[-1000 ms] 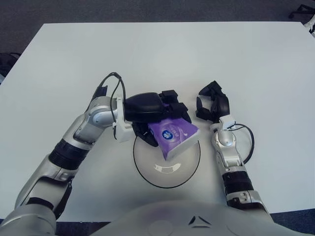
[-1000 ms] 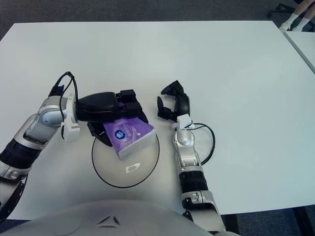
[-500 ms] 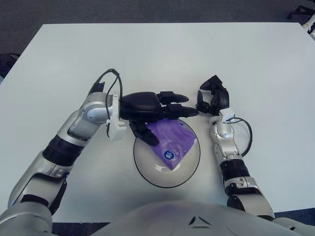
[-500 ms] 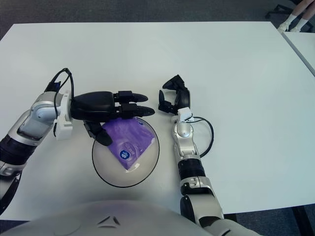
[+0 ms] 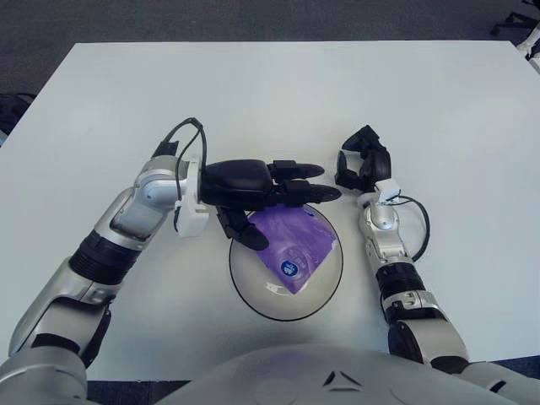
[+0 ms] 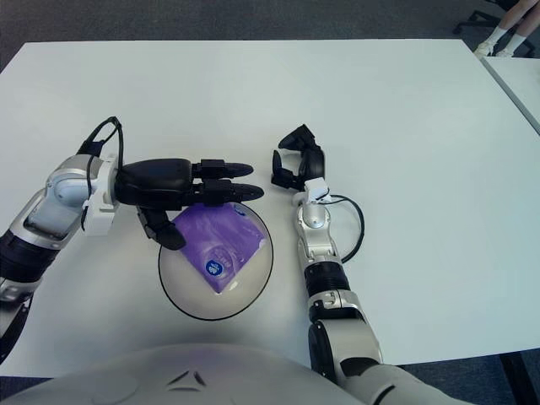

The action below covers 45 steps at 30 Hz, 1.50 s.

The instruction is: Put the tissue paper into the plate.

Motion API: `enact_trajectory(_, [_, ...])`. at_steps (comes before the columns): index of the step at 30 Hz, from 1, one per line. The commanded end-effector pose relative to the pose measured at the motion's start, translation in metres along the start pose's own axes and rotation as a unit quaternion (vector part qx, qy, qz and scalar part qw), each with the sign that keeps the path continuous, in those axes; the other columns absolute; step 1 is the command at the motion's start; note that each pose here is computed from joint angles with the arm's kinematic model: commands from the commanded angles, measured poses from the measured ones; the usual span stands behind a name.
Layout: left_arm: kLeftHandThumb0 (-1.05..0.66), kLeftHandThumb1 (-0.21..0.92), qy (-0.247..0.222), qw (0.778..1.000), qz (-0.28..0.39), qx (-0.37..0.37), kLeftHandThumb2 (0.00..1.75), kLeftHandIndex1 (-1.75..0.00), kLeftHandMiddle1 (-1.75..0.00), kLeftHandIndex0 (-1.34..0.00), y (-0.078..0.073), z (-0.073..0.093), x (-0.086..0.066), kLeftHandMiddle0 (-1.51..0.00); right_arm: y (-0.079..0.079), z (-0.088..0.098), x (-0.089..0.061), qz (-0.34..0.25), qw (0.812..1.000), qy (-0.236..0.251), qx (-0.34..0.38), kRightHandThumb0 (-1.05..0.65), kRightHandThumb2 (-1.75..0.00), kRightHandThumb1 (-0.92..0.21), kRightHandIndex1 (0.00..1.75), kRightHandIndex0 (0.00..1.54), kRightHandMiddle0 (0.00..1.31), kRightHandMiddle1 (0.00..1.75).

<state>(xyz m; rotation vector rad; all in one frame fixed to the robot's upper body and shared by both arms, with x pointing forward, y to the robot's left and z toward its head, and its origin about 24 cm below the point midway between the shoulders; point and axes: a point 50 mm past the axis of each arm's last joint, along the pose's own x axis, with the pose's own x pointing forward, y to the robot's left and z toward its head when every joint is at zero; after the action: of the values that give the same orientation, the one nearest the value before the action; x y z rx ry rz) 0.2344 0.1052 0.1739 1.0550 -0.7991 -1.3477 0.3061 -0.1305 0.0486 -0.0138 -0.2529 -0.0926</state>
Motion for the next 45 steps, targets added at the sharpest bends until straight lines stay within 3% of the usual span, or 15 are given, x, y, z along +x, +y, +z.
enact_trajectory(1, [-1.05,0.92,-0.001,1.0,-0.008,0.016,0.96,0.0,0.0,0.0,0.008,0.003,-0.005,0.0,-0.025,-0.082,-0.08,-0.012,0.979,0.199,-0.034,-0.47,-1.29,-0.35,1.63,0.81,0.59,1.75])
enact_trajectory(13, [-1.05,0.92,0.03,0.999,0.019,-0.021,0.93,0.0,0.0,0.0,0.011,0.0,-0.013,0.0,-0.026,-0.084,-0.08,-0.008,0.978,0.207,-0.035,-0.48,-1.31,-0.33,1.68,0.81,0.6,1.75])
enact_trajectory(16, [-1.03,0.92,0.065,0.989,0.115,-0.062,0.89,0.0,-0.03,0.0,0.009,-0.004,-0.018,-0.05,-0.023,-0.077,-0.078,-0.012,0.98,0.195,-0.025,-0.47,-1.29,-0.34,1.68,0.8,0.59,1.75])
enact_trajectory(17, [-1.0,0.92,0.075,0.983,0.151,-0.078,0.87,-0.16,-0.22,0.0,0.009,-0.005,-0.019,-0.05,-0.021,-0.073,-0.077,-0.014,0.982,0.187,-0.023,-0.47,-1.28,-0.35,1.67,0.79,0.58,1.75])
enact_trajectory(18, [-0.96,0.92,0.083,0.973,0.193,-0.096,0.84,-0.42,-0.58,0.0,0.008,-0.005,-0.021,-0.03,-0.018,-0.067,-0.077,-0.015,0.984,0.177,-0.02,-0.46,-1.27,-0.36,1.66,0.78,0.57,1.75])
enact_trajectory(19, [-0.9,0.91,0.089,0.966,0.219,-0.106,0.81,-0.82,-0.96,0.0,0.007,-0.006,-0.022,-0.05,-0.017,-0.063,-0.078,-0.016,0.985,0.172,-0.018,-0.46,-1.25,-0.37,1.66,0.77,0.56,1.75])
enact_trajectory(20, [-0.86,0.9,0.093,0.956,0.252,-0.118,0.8,-1.09,-1.23,0.0,0.006,-0.007,-0.023,-0.04,-0.015,-0.059,-0.079,-0.018,0.986,0.165,-0.017,-0.46,-1.24,-0.38,1.65,0.77,0.56,1.75])
enact_trajectory(21, [-0.82,0.89,0.098,0.936,0.311,-0.133,0.82,-1.22,-1.33,-0.01,0.004,-0.008,-0.025,-0.08,-0.015,-0.057,-0.08,-0.02,0.986,0.163,-0.016,-0.45,-1.24,-0.39,1.65,0.76,0.55,1.75])
enact_trajectory(22, [-0.67,0.81,0.102,0.92,0.35,-0.143,0.84,-1.41,-1.48,-0.13,0.003,-0.009,-0.026,-0.25,-0.015,-0.056,-0.08,-0.021,0.986,0.163,-0.016,-0.45,-1.21,-0.41,1.64,0.75,0.53,1.75])
enact_trajectory(25, [-0.48,0.7,0.14,0.873,0.451,-0.119,0.87,-1.64,-1.66,-0.28,-0.005,-0.013,-0.036,-0.52,-0.016,-0.055,-0.081,-0.022,0.984,0.174,-0.023,-0.43,-1.16,-0.45,1.62,0.72,0.5,1.75])
enact_trajectory(31, [-0.4,0.64,0.186,0.806,0.557,-0.081,0.92,-1.73,-1.74,-0.36,-0.016,-0.018,-0.046,-0.78,-0.016,-0.055,-0.082,-0.022,0.98,0.194,-0.029,-0.42,-1.11,-0.49,1.6,0.69,0.47,1.75])
enact_trajectory(36, [-0.42,0.53,0.224,0.725,0.64,-0.119,1.06,-1.74,-1.74,-0.44,-0.028,-0.034,-0.065,-0.92,-0.017,-0.053,-0.081,-0.022,0.978,0.203,-0.034,-0.42,-1.1,-0.5,1.6,0.69,0.47,1.75])
enact_trajectory(38, [-0.43,0.49,0.229,0.71,0.653,-0.131,1.11,-1.75,-1.75,-0.48,-0.032,-0.037,-0.068,-0.97,-0.017,-0.053,-0.081,-0.022,0.978,0.204,-0.035,-0.42,-1.09,-0.5,1.6,0.69,0.46,1.75])
enact_trajectory(41, [-0.43,0.47,0.229,0.705,0.658,-0.132,1.14,-1.75,-1.75,-0.49,-0.033,-0.039,-0.068,-0.99,-0.017,-0.052,-0.081,-0.021,0.978,0.206,-0.035,-0.42,-1.09,-0.5,1.6,0.69,0.46,1.75])
enact_trajectory(45, [-0.44,0.44,0.227,0.635,0.702,-0.23,1.17,-1.75,-1.75,-0.51,-0.045,-0.047,-0.072,-1.02,-0.016,-0.051,-0.082,-0.02,0.977,0.209,-0.032,-0.42,-1.07,-0.52,1.6,0.69,0.45,1.75])
